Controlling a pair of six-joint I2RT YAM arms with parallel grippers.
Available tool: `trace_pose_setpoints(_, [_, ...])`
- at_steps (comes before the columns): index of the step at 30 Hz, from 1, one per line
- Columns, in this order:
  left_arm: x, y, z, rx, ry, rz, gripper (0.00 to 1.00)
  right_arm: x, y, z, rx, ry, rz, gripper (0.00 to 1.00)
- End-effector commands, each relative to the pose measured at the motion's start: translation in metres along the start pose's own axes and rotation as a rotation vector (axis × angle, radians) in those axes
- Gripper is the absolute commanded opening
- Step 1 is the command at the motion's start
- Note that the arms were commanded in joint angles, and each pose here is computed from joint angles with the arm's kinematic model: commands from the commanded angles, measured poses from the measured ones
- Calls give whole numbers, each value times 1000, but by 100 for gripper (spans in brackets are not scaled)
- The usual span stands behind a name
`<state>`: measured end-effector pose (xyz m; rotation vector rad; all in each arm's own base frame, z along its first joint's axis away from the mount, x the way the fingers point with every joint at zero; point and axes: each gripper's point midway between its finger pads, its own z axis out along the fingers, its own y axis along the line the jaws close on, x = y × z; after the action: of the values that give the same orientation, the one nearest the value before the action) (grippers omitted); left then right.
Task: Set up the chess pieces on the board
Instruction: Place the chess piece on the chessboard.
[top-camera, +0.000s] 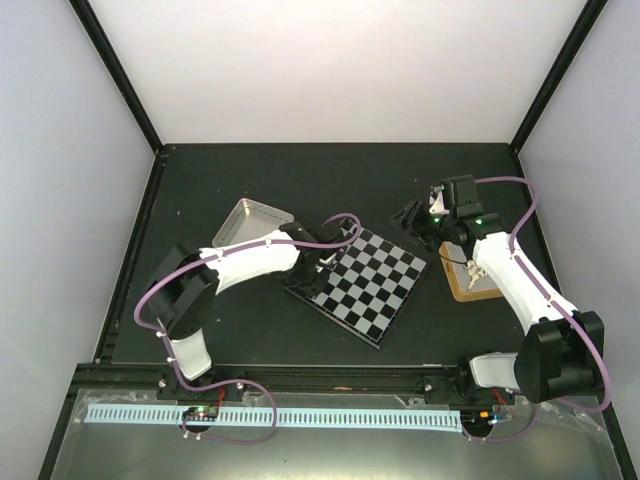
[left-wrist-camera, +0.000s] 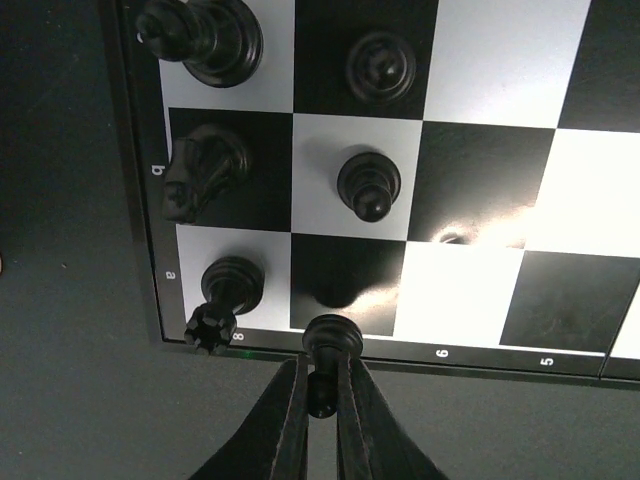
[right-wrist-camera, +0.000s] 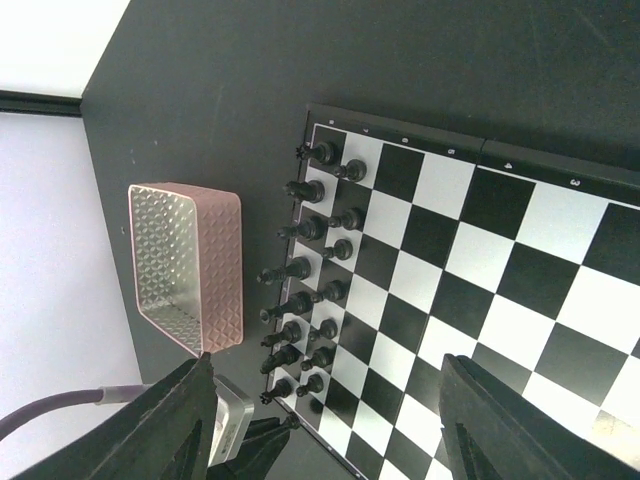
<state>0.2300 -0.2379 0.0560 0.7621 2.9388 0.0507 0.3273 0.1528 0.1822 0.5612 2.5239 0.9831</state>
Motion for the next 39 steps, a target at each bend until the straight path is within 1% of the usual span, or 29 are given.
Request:
trace_pose_setpoints(1, [-8, -4, -4, -3, -3, -2, 1, -4, -5, -6, 20, -30, -6, 62])
trace_pose_setpoints(5, [-11, -11, -2, 26, -4, -6, 2, -3, -6, -6, 22, -27, -5, 62])
trace_pose_setpoints(13, [-14, -10, 5, 11, 8, -8, 2, -3, -7, -7, 25, -29, -5, 62])
trace_pose_setpoints(18, [-12, -11, 11, 9, 26, -7, 3, -4, -6, -7, 24, -30, -6, 62])
trace_pose_setpoints(20, [-11, -11, 13, 8, 34, -4, 6, -4, -6, -6, 23, -29, -7, 62])
trace_pose_setpoints(22, [-11, -12, 13, 12, 34, -1, 11, -4, -6, -6, 23, -29, -7, 62])
trace_pose_setpoints(23, [-12, -13, 13, 16, 31, 2, 16, -4, -6, -7, 24, -29, -7, 62])
trace_pose_setpoints(25, [-12, -14, 12, 26, 30, 6, 22, -4, -6, -7, 22, -28, -8, 62])
trace_pose_setpoints(31, [-15, -19, -5, 71, -7, 1, 32, -4, -1, -11, 11, -31, -18, 62])
trace_pose_setpoints(33, [-19, -21, -20, 96, -46, -5, 36, -4, 2, -15, 6, -36, -29, 62])
trace_pose_setpoints(36, [-27, -28, -52, 168, -139, -11, 44, -3, 7, -27, -3, -59, -61, 62])
trace_pose_setpoints(39, [-36, -30, -90, 233, -275, -24, 56, 0, 6, -40, 2, -93, -105, 64])
